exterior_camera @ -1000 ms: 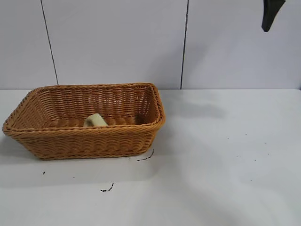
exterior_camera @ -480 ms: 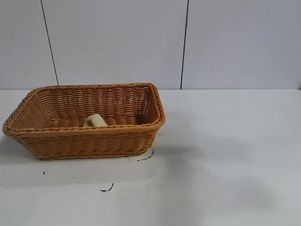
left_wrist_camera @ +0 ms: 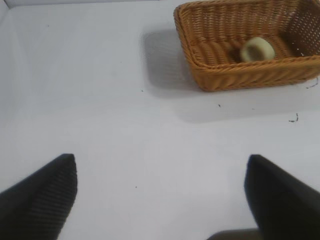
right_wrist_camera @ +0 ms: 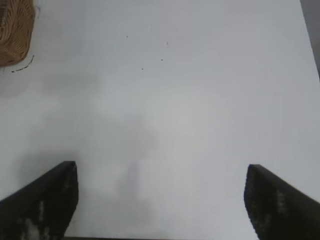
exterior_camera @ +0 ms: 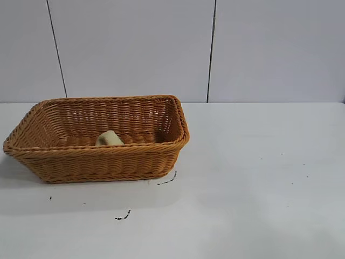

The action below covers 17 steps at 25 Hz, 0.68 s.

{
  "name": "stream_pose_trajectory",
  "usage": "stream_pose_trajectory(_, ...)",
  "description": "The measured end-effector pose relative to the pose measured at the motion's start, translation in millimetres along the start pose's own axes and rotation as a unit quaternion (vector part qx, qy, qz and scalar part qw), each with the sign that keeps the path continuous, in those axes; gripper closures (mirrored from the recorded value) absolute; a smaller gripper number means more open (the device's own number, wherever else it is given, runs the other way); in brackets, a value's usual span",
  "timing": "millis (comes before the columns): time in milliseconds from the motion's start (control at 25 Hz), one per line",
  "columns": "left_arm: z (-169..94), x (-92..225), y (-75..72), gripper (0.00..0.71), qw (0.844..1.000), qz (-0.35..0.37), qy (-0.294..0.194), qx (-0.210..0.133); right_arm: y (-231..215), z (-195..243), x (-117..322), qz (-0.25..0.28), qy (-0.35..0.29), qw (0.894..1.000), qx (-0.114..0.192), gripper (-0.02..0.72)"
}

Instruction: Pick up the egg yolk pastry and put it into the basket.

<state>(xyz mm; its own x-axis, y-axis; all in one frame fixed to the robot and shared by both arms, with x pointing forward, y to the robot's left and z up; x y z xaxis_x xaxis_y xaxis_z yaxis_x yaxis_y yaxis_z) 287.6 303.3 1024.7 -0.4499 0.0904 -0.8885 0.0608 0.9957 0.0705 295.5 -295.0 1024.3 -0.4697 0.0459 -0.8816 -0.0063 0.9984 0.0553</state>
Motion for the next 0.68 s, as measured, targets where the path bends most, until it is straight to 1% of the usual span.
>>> stream_pose_trajectory(120, 0.0, 0.0, 0.0, 0.017, 1.000, 0.000, 0.000, 0.000, 0.1, -5.8, 0.6, 0.000, -0.020, 1.000, -0.001, 0.057)
stream_pose_trajectory(680, 0.0, 0.0, 0.0, 0.017, 1.000, 0.000, 0.000, 0.000, 0.2, -6.4, 0.3, 0.000, -0.024, 1.000, -0.001, 0.057)
Point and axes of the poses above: a point on each arm's last joint axis where the gripper is mounted, z pointing out along that axis toward the gripper, y along the wrist's bending axis when the last joint is at zero, x = y × z, the point moved 6 cm from there along z, pointing out along that axis toward the gripper, and after that the axes turned 1 degree about z, right-handed, at the moved point
